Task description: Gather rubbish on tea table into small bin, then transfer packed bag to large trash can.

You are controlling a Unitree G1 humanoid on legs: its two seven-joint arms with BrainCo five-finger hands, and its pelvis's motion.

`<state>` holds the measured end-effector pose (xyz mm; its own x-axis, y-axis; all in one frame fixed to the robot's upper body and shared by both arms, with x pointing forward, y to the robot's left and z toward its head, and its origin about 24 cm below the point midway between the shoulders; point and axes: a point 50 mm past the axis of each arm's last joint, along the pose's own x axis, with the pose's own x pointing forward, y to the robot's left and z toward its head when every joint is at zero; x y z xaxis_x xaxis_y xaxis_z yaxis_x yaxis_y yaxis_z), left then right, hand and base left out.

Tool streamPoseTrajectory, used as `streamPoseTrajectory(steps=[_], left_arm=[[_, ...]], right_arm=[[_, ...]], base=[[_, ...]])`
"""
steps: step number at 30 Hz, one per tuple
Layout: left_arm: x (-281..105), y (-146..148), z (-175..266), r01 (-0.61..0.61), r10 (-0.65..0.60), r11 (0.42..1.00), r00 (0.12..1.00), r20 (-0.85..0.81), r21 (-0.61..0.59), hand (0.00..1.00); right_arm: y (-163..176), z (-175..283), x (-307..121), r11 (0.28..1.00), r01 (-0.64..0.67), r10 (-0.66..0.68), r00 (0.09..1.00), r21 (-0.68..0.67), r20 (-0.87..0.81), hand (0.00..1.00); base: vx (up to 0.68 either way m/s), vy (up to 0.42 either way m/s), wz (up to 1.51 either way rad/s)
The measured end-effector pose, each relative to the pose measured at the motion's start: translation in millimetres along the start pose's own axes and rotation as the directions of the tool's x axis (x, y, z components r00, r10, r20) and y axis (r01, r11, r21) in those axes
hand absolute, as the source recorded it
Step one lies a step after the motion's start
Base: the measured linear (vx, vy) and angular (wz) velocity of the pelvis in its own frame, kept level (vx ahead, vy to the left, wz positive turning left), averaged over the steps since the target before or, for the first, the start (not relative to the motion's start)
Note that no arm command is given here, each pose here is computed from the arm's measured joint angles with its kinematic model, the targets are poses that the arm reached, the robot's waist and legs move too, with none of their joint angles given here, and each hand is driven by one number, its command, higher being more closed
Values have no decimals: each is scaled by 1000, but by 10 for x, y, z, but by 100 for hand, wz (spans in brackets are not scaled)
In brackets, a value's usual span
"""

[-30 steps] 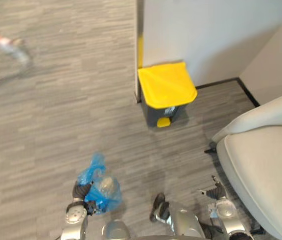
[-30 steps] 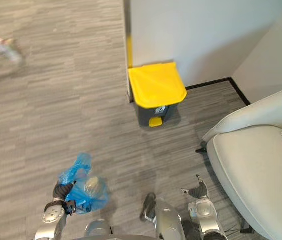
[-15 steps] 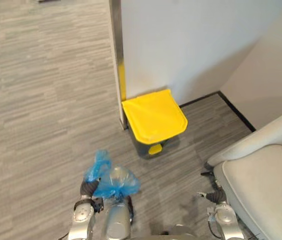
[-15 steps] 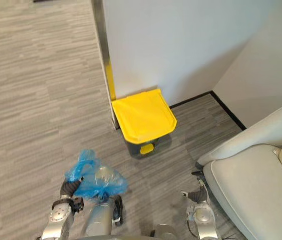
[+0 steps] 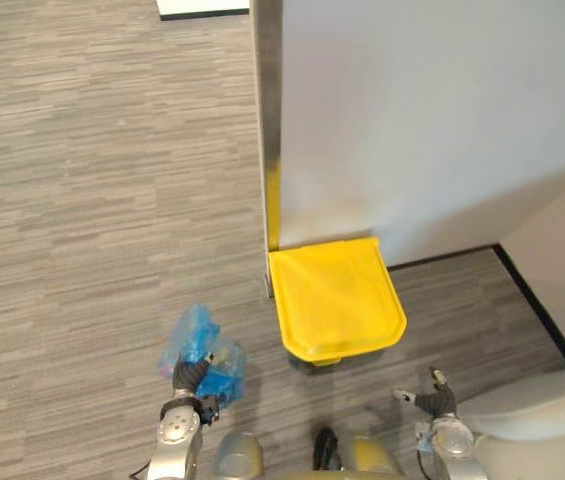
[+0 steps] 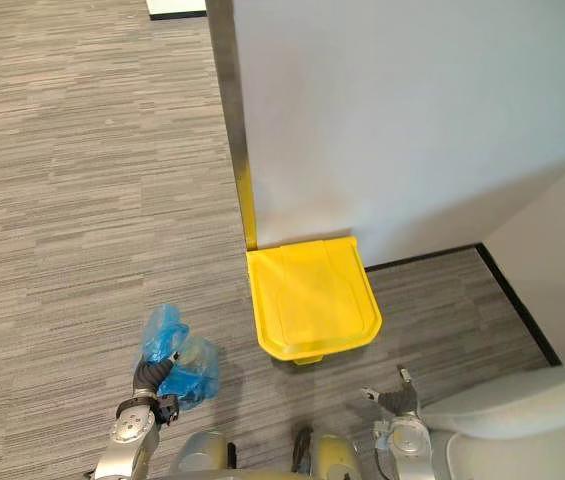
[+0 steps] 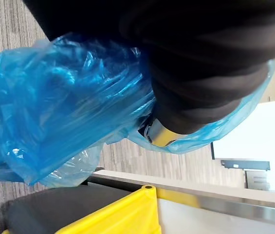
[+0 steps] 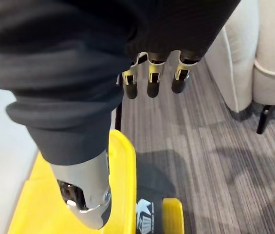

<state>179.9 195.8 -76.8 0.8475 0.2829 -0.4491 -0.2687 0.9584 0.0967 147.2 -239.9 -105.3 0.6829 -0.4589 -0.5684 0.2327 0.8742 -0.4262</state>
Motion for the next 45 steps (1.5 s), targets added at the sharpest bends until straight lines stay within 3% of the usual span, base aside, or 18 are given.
streamPoseTrajectory(steps=[7,14,37,45], left_arm=[[10,11,2,25,-25,999,1000,0,20,100],[6,60,-69,16,-15,999,999,-30,36,100],[-76,148,-356,-14,21,999,987,-157,47,100],[-44,202,-207,-28,32,999,995,-91,46,100]], right_arm=[[-59,-257,-81,986,94,-76,989,139,-129,0],[-9,-207,-68,978,100,-77,989,185,-127,0],[-72,-217,37,987,85,-63,986,137,-156,0],[6,171,146,989,50,-47,999,141,-26,0]], base=[[196,85,26],[66,46,-12],[-104,-11,-25],[18,61,-15]])
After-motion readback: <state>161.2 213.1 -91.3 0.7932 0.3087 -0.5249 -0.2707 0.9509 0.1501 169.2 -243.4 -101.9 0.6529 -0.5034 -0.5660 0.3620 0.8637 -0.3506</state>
